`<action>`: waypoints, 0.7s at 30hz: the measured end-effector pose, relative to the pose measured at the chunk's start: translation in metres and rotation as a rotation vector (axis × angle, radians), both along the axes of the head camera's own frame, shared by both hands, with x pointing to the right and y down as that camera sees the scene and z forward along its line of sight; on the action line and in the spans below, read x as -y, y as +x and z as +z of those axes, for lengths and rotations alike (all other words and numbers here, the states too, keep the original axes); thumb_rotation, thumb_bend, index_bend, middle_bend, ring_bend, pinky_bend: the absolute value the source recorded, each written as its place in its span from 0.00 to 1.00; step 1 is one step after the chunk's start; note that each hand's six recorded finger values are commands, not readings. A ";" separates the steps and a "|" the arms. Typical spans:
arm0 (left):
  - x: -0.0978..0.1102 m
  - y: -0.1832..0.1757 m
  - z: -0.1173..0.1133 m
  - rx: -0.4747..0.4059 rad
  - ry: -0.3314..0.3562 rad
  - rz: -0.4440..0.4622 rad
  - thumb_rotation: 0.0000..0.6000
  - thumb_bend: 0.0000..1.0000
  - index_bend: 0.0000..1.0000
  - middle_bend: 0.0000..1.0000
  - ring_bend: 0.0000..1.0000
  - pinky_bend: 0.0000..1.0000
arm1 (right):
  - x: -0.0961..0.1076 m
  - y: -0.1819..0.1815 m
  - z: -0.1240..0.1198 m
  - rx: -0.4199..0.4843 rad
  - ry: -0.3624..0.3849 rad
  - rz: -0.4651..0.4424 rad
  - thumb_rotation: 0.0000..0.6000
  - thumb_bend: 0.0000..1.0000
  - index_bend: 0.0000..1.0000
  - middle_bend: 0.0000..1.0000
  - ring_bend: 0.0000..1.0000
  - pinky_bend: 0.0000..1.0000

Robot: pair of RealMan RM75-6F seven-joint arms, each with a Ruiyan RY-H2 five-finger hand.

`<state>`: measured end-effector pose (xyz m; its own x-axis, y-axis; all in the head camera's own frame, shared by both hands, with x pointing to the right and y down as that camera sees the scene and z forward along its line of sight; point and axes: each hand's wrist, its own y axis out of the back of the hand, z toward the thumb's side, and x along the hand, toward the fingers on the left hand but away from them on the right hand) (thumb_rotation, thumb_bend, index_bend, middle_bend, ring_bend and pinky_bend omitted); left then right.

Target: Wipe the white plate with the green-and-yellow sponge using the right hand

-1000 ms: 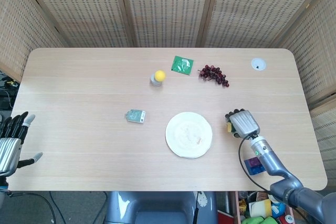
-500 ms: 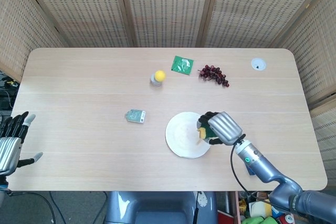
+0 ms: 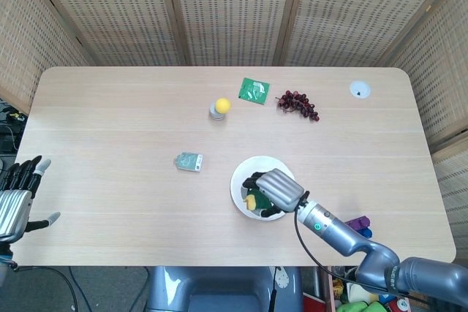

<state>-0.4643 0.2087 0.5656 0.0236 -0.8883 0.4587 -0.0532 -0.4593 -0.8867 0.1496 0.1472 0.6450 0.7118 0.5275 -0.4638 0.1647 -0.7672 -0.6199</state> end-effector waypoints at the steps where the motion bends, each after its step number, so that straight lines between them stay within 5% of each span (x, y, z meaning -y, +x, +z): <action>1: 0.000 0.000 0.000 0.000 -0.001 -0.001 1.00 0.00 0.00 0.00 0.00 0.00 | -0.001 -0.001 0.004 -0.008 -0.007 -0.002 1.00 0.34 0.48 0.46 0.37 0.53; 9: 0.000 -0.001 0.001 0.000 -0.007 -0.005 1.00 0.00 0.00 0.00 0.00 0.00 | -0.011 0.004 0.043 -0.102 -0.053 -0.002 1.00 0.35 0.48 0.46 0.37 0.53; 21: 0.001 0.000 0.006 0.004 -0.022 -0.002 1.00 0.00 0.00 0.00 0.00 0.00 | -0.014 0.013 0.069 -0.162 -0.074 0.015 1.00 0.34 0.49 0.46 0.37 0.53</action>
<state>-0.4644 0.2079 0.5714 0.0202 -0.8781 0.4780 -0.0506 -0.4784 -0.8767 0.1625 0.1616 0.7142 0.6169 0.4978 -0.6096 0.0790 -0.8098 -0.5813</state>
